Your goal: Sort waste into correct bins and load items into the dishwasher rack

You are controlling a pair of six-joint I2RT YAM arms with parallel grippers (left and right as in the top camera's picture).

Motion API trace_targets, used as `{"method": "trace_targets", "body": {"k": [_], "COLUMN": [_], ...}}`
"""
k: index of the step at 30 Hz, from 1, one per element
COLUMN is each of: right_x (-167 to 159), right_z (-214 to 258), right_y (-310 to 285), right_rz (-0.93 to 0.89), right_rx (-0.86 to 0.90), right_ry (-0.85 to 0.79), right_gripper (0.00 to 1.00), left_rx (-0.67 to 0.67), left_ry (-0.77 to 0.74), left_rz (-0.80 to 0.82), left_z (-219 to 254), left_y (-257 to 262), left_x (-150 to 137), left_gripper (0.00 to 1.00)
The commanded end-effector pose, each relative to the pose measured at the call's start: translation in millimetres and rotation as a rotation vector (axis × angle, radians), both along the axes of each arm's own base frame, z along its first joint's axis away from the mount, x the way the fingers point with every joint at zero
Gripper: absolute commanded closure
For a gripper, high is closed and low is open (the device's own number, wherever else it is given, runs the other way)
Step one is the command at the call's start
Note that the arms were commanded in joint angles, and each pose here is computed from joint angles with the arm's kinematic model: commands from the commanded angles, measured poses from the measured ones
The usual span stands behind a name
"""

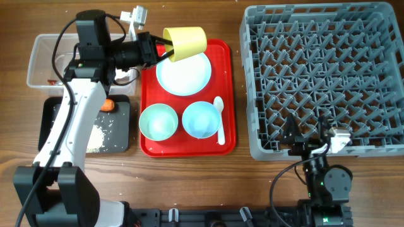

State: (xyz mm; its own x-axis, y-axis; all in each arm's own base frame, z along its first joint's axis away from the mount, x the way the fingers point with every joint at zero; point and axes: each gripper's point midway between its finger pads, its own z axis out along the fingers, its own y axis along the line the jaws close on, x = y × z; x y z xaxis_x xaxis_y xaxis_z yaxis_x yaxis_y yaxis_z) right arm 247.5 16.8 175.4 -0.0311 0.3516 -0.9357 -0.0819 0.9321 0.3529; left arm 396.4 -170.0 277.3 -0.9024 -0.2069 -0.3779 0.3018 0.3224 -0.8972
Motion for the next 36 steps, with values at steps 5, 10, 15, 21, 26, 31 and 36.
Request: {"method": "trace_targets", "body": {"k": [5,10,15,21,26,31,36], "right_x": [-18.5,-28.2,-19.8,19.5,64.3,104.0,105.9], "right_z": [38.2,98.3,149.9,168.4,153.7,113.7,104.3], "right_y": [59.1,82.4,113.9,142.5,153.8,157.9,161.2], "right_rz": [0.363,0.521,0.757,1.039,1.201,1.267,1.448], "right_rx": [0.052,0.059,0.073,0.141,0.203,0.37,0.265], "right_ry": [-0.064,-0.079,0.028,0.206,0.284,0.415,0.288], "right_gripper": [0.0,0.0,0.0,0.0,0.0,0.0,0.0], "left_rx": [-0.008,-0.008,-0.01,-0.009,-0.009,-0.007,0.046], "left_ry": [-0.025,-0.025,-0.021,-0.021,-0.021,-0.02,-0.02], "left_rz": [-0.031,-0.031,-0.031,-0.031,-0.03,-0.027,0.023], "left_z": [2.3,2.2,2.2,2.2,2.2,1.4,-7.7], "left_y": [-3.5,-3.5,-3.6,-3.6,-3.5,-3.4,-7.5], "left_x": [-1.6,-1.7,-1.9,-1.8,-1.8,-1.1,7.0], "left_gripper": [0.96,0.96,0.96,0.96,0.96,0.96,0.96]}}
